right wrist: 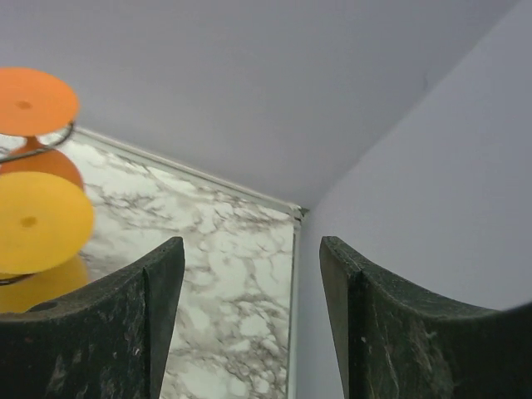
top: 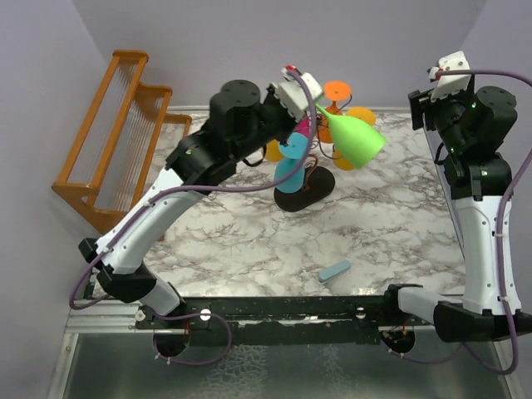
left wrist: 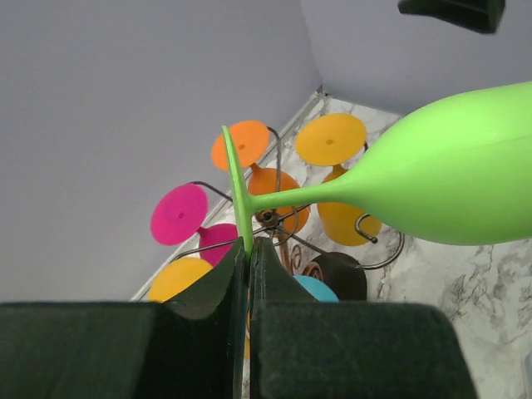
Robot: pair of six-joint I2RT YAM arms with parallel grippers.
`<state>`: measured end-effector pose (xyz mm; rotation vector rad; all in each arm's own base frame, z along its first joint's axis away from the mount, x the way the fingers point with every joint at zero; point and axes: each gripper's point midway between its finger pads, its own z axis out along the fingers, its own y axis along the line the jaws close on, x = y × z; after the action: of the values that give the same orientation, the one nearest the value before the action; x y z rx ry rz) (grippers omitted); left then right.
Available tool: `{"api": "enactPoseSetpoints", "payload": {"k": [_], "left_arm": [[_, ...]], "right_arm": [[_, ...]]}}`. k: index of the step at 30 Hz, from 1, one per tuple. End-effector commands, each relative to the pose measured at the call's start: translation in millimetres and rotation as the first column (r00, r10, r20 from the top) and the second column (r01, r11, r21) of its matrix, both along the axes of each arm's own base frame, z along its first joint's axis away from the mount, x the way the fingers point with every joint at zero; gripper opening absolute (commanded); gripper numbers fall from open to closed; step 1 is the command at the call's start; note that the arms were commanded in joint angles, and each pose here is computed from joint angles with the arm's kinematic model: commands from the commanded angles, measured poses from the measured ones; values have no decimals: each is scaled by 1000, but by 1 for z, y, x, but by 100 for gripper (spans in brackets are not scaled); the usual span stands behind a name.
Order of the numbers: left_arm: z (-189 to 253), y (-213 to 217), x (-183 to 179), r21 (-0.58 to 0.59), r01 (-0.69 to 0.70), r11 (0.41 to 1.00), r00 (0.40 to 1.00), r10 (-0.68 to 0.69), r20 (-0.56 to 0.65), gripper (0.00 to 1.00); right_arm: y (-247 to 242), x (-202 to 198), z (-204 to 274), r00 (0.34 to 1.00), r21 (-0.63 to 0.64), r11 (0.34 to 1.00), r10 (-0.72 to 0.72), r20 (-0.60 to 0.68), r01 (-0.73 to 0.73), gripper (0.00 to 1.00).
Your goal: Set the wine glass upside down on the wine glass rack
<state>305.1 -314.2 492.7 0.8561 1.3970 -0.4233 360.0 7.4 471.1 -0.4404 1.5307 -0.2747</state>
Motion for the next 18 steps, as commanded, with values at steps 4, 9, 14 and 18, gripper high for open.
{"api": "enactPoseSetpoints", "payload": {"k": [4, 9, 14, 18], "left_arm": [[-10, -52, -15, 219, -58, 974, 982, 16, 187, 0], [-38, -94, -23, 360, -45, 932, 968, -49, 248, 0], [-62, -118, -28, 469, -21, 883, 951, -126, 281, 0], [-76, -127, -25, 542, -44, 839, 937, -154, 314, 0]], "right_arm": [[-67, -4, 3, 980, 29, 980, -198, 12, 198, 67], [-80, -15, 4, 974, 30, 975, -223, 30, 222, 68], [-82, -24, 10, 974, 28, 975, -223, 48, 221, 69], [-77, -27, 10, 980, 31, 981, -192, 42, 191, 69]]}}
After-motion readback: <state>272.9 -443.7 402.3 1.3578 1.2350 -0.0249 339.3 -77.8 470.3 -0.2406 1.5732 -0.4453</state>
